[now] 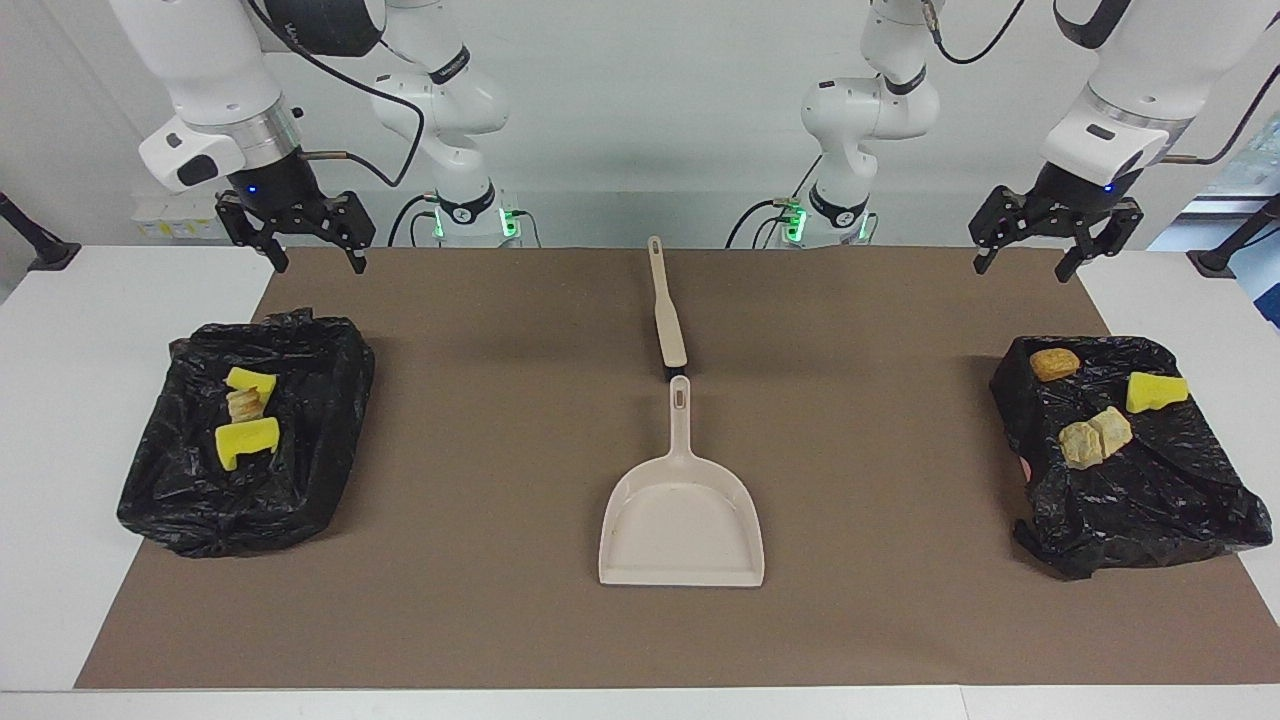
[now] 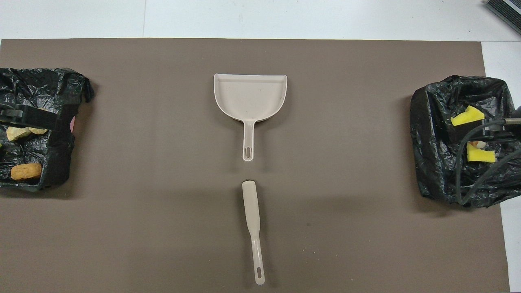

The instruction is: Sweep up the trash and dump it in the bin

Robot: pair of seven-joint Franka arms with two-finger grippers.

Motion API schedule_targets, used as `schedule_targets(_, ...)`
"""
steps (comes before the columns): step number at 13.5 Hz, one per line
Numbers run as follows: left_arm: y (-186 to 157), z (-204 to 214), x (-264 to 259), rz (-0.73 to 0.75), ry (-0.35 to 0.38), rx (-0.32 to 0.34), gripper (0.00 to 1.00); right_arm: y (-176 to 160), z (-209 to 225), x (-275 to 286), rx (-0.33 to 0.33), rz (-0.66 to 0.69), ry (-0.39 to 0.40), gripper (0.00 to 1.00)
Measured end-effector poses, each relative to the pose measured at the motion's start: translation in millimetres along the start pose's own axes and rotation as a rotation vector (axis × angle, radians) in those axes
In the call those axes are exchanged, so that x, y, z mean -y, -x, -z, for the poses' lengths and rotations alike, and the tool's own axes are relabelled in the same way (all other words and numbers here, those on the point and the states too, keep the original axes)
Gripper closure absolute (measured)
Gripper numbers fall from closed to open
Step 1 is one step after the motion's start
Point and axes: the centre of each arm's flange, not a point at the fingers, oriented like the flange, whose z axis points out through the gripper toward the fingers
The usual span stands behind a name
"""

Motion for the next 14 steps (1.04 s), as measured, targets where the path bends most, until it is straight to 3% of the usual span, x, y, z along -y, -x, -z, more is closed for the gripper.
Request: schedule_targets(14,2.2,-1.7,1.5,0.004,0.0,0.005,0.0,0.0,0.0,0.0,0.0,0.0,0.0,0.0)
